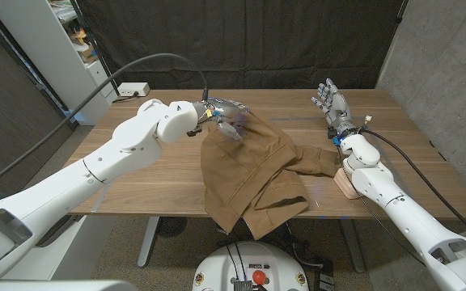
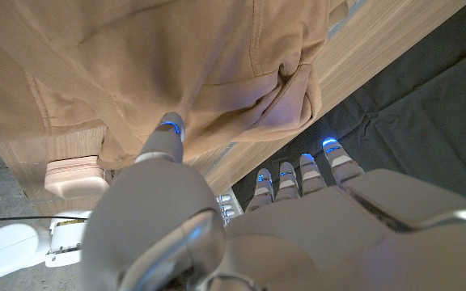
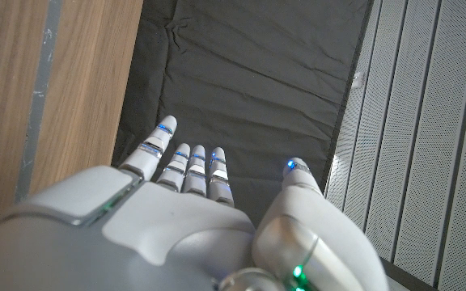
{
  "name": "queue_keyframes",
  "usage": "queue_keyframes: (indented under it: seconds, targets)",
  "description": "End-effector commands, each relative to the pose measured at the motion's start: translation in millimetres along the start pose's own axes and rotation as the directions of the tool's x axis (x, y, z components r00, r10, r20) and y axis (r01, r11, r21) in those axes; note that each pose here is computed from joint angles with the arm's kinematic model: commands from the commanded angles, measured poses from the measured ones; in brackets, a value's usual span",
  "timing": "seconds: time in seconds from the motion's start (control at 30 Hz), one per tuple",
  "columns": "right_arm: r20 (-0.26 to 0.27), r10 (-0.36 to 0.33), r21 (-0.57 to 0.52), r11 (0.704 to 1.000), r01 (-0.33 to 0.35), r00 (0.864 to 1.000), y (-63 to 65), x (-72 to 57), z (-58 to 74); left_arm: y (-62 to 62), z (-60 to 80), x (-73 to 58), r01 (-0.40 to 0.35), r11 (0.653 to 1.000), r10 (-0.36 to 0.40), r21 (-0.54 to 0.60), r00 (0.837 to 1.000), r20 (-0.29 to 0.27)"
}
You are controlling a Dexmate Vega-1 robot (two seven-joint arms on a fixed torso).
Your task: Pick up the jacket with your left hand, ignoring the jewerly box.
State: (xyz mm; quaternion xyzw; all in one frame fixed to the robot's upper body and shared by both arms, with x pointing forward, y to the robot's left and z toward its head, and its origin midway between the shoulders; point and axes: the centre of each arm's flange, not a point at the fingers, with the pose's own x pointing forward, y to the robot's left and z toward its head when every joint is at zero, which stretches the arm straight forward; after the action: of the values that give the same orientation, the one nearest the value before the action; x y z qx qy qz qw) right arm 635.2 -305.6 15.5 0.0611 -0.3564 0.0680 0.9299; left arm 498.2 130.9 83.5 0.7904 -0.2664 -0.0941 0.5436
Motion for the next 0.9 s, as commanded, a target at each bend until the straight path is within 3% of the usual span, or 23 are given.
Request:
queue_keyframes:
  seconds: [0.03, 0.9]
  targets:
    - [0.003, 0.000, 0.003, 1.000, 0.000, 1.000, -0.4, -0.8, -0.4, -7.4, 1.8, 4.2, 0.015, 1.000, -0.015, -0.020, 1.000, 0.008]
    - [0.011, 0.001, 0.010, 1.000, -0.001, 1.000, 2.0, -0.7, 1.2, -21.9, 8.0, 12.9, 0.064, 0.998, -0.063, -0.025, 0.998, 0.025]
